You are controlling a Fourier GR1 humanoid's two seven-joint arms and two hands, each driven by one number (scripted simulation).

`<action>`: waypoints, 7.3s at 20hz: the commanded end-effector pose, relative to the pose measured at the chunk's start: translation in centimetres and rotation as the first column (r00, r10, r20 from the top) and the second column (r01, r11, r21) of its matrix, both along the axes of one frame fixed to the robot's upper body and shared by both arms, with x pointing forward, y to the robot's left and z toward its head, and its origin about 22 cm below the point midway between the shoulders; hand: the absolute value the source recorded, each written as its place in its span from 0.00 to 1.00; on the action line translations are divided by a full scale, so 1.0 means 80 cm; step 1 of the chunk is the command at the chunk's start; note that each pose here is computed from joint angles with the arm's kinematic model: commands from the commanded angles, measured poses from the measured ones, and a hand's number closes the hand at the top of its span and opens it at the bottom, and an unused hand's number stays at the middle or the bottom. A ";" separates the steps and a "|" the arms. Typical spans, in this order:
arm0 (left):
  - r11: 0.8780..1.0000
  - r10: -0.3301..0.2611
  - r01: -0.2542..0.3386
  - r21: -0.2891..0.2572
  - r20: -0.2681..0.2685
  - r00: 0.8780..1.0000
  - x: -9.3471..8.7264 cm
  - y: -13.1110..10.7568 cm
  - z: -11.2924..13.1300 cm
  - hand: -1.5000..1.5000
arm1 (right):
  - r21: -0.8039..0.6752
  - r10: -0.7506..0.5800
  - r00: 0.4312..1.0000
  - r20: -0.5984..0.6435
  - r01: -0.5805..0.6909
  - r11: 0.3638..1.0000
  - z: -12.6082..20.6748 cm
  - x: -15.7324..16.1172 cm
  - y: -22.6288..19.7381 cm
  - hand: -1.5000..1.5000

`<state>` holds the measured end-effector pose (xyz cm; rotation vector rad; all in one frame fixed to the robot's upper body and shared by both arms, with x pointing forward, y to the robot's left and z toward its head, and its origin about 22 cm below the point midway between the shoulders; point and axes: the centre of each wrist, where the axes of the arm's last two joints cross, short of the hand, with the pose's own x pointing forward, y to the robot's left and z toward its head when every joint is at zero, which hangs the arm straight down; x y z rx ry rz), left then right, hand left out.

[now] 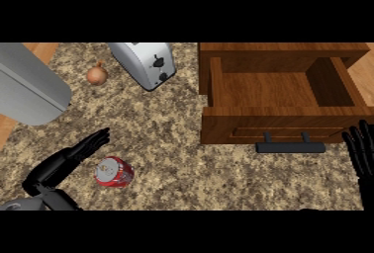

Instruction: Pick up the can, place it into the drawer and close the drawer

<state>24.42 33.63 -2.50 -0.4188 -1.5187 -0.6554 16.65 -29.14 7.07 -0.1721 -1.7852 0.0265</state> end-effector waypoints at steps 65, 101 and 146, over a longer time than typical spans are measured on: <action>0.888 0.413 -0.426 -0.173 -0.106 0.905 0.033 -0.068 -0.094 1.00 | 0.027 -0.031 0.999 0.042 0.030 0.999 0.033 -0.027 -0.001 0.00; 0.836 0.542 -0.505 -0.214 0.187 0.819 0.147 -0.330 0.228 1.00 | 0.027 -0.040 0.998 0.043 0.039 0.999 0.036 -0.040 -0.015 0.00; 0.807 0.577 -0.589 -0.040 0.268 0.772 0.228 -0.437 0.269 1.00 | 0.019 0.025 0.996 0.080 -0.027 0.999 0.045 0.015 0.010 0.00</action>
